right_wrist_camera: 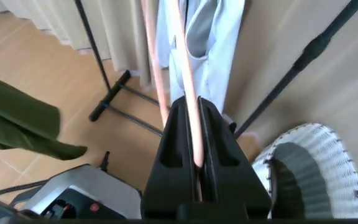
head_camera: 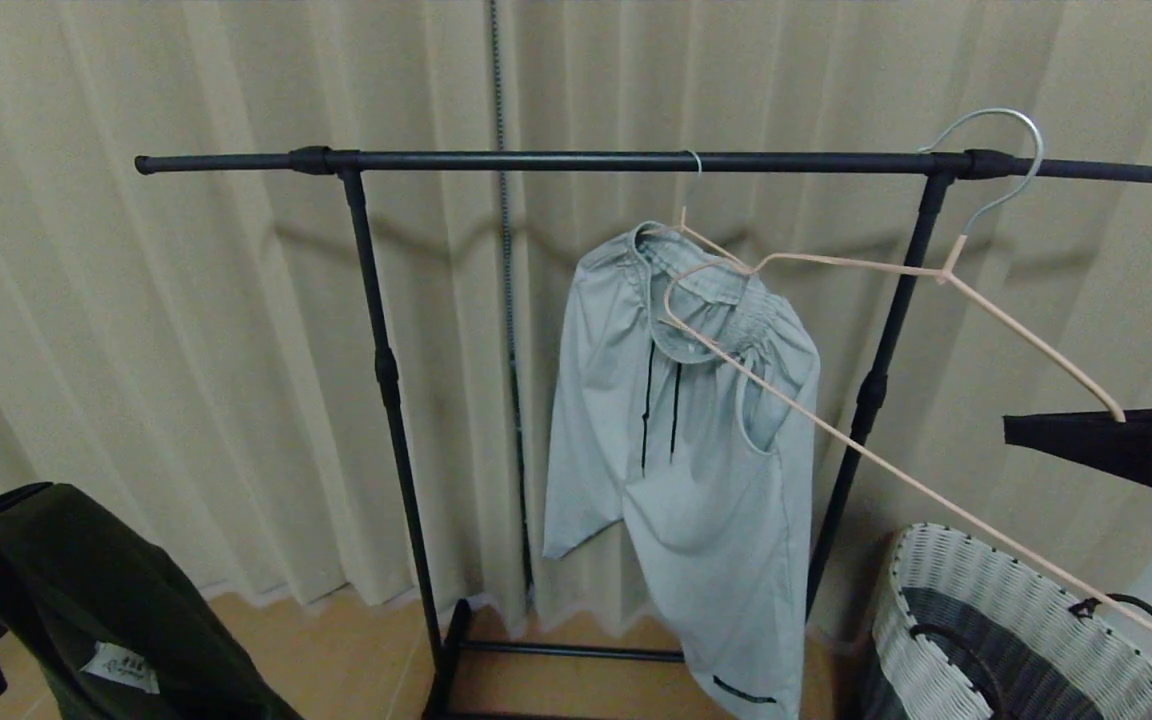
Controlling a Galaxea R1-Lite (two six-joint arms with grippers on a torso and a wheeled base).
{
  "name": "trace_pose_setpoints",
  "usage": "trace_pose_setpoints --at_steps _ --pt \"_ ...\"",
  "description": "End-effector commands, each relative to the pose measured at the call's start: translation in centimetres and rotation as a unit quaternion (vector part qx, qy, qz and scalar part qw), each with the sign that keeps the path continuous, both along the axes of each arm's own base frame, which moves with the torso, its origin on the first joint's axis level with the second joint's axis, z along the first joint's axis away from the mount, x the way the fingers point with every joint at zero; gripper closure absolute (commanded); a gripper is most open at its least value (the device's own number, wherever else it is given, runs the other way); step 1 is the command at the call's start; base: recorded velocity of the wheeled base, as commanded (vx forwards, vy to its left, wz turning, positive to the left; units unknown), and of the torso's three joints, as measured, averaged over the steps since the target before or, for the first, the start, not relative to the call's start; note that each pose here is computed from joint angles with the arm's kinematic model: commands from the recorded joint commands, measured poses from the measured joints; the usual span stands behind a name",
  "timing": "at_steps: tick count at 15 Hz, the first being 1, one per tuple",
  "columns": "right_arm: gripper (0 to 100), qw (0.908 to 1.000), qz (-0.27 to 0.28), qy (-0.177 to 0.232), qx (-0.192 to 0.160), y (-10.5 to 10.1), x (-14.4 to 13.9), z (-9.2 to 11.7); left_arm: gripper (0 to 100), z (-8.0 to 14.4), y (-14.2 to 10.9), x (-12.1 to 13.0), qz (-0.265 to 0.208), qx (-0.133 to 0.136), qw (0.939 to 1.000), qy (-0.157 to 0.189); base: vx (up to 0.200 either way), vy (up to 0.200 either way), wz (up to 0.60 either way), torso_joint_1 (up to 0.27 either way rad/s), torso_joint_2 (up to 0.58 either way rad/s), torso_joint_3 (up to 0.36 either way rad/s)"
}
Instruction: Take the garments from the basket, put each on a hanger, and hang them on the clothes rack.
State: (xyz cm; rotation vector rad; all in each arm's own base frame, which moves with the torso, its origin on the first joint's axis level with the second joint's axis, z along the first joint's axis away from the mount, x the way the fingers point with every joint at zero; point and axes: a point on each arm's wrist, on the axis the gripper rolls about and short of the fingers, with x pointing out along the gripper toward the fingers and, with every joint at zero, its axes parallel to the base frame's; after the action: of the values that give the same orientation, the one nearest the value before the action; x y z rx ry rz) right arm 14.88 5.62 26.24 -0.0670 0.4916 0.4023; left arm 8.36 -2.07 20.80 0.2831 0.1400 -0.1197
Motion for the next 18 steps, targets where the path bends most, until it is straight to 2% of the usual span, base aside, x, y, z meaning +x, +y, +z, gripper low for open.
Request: trace_pose_setpoints --at_steps 1,4,7,8,9,12,14,18 --pt "100 0.9993 0.035 0.015 0.004 0.9 -0.4 -0.6 100 0.5 -0.7 1.6 -0.019 0.000 0.9998 0.011 0.000 0.000 0.00 0.000 0.00 0.000" --pt "100 0.9946 0.085 0.054 0.023 3.0 -1.5 -2.0 100 1.8 -2.3 4.2 -0.035 0.004 0.9992 0.021 0.000 0.000 0.00 0.000 0.00 0.000" --pt "100 0.9905 0.126 0.046 0.030 4.9 -1.1 -3.4 100 3.0 -3.8 7.9 -0.009 -0.011 0.9992 0.036 0.000 0.000 0.00 0.000 0.00 0.000" --pt "100 0.9875 0.148 0.040 0.038 6.0 -1.1 -4.5 100 3.3 -5.2 9.9 0.013 -0.031 0.9983 0.047 0.000 0.000 0.00 0.000 0.00 0.000" --pt "100 0.9849 0.162 0.040 0.046 6.6 -1.3 -4.8 100 3.0 -6.5 11.2 0.035 -0.036 0.9971 0.056 0.000 0.000 0.00 0.000 0.00 0.000" --pt "100 0.9766 0.201 0.047 0.059 7.9 -2.6 -4.8 100 2.2 -9.0 13.6 0.084 -0.055 0.9926 0.069 0.000 0.000 0.00 0.000 0.00 0.000" --pt "100 0.9711 0.224 0.057 0.060 8.6 -3.2 -5.1 100 2.0 -9.6 14.4 0.092 -0.061 0.9913 0.071 0.000 0.000 0.00 0.000 0.00 0.000" --pt "100 0.9674 0.237 0.064 0.062 9.5 -2.8 -5.6 100 2.0 -9.7 14.4 0.091 -0.061 0.9913 0.073 0.000 0.000 0.00 0.000 0.00 0.000"
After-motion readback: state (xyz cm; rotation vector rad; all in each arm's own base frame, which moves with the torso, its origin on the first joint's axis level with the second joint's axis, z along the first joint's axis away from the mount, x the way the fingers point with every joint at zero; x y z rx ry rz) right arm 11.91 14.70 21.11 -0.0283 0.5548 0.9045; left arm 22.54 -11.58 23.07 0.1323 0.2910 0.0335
